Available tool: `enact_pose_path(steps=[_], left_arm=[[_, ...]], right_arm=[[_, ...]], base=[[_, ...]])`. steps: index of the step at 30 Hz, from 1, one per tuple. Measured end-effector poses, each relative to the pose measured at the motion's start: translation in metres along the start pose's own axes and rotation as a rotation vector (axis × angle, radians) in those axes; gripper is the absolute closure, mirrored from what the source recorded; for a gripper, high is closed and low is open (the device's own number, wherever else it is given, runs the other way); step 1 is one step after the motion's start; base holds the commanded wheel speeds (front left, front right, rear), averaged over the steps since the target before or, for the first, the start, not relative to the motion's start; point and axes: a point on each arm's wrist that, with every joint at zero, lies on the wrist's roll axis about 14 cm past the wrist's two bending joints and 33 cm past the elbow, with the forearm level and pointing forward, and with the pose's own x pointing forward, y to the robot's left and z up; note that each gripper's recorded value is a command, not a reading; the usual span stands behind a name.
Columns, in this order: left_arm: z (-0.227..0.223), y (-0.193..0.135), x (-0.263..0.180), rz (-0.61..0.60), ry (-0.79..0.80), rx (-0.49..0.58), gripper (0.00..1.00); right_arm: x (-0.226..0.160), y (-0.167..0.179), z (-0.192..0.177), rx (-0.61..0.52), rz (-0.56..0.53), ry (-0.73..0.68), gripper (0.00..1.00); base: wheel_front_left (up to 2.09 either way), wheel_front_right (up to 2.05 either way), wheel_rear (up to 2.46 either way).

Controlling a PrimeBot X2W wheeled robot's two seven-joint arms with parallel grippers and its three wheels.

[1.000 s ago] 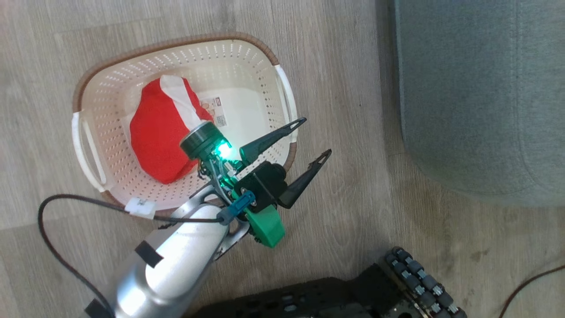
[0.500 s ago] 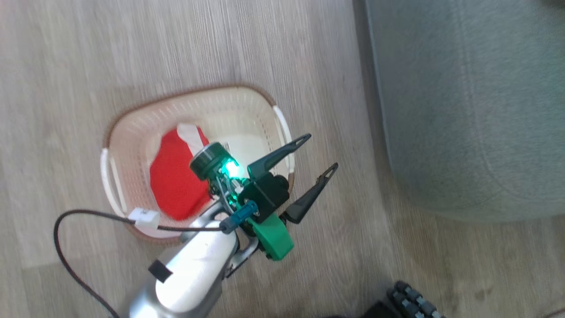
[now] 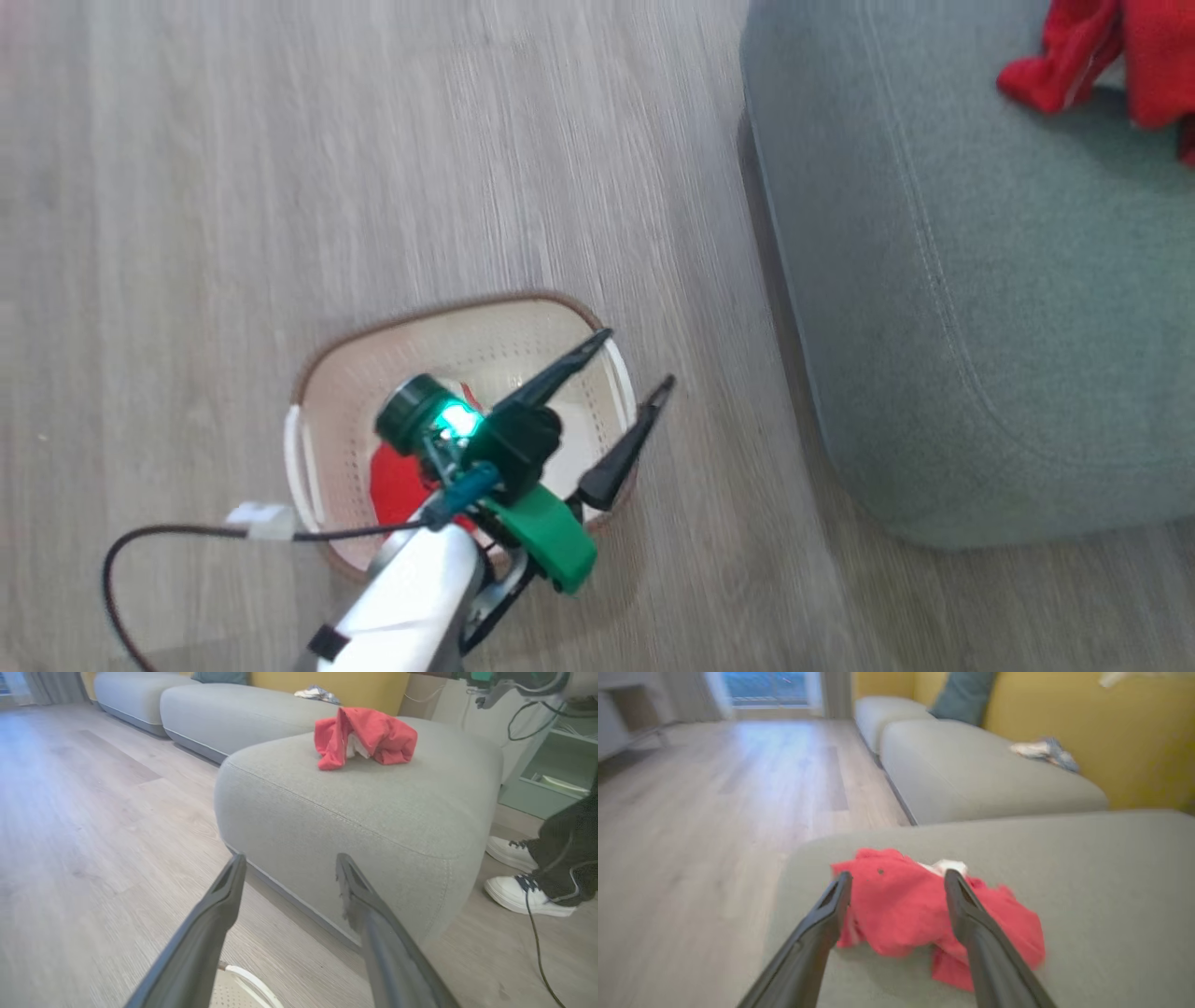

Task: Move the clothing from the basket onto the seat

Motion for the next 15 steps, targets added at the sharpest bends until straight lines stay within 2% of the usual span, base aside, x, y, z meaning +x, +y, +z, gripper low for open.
enact_pose_path(steps=[5,9,15], left_arm=[[0.021,0.016,-0.016,0.089,-0.041,0.025,0.0],[0.032,0.029,-0.033,0.164,-0.063,0.04,0.0],[0.058,0.06,-0.06,0.322,-0.123,0.078,0.0]], right_arm=[[-0.018,0.05,0.037,0.036,0.184,-0.141,0.0],[-0.035,0.081,0.042,0.043,0.295,-0.175,0.0],[-0.06,0.139,0.069,0.171,0.451,-0.295,0.0]], base=[[0.0,0.0,0.0],[0.0,0.0,0.0],[0.0,0.0,0.0]])
